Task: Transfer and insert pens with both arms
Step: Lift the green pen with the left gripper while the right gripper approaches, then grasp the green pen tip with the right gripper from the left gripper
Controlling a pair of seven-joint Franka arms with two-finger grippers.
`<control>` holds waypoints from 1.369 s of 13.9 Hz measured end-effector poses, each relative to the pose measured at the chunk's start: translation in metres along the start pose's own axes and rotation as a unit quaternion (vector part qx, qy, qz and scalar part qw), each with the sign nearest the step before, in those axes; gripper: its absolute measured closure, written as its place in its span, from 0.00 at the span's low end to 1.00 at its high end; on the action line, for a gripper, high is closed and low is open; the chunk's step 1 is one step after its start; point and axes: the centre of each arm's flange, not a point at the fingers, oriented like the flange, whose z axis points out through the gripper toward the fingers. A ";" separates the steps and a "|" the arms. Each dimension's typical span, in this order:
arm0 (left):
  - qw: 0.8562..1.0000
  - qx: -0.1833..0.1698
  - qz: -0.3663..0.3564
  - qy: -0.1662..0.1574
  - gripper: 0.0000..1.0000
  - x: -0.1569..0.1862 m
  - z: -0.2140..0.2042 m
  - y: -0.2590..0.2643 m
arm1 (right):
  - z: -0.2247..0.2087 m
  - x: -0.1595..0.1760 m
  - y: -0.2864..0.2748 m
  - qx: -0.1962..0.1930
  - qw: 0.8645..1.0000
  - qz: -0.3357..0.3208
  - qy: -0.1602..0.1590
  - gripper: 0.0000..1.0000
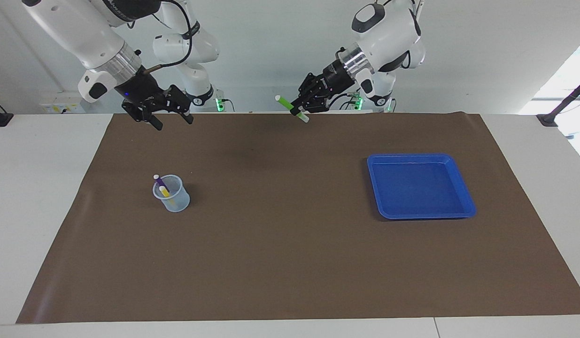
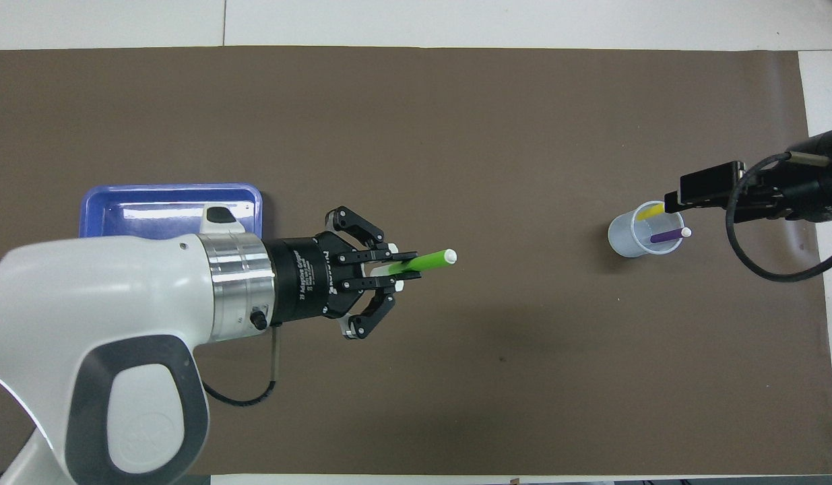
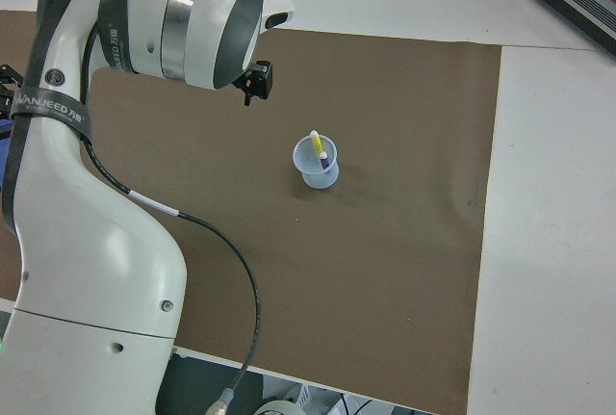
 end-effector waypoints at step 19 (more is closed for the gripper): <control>0.993 -0.062 -0.087 -0.053 0.83 0.001 0.017 -0.052 | 0.087 -0.087 -0.185 -0.055 0.998 -0.037 -0.018 0.00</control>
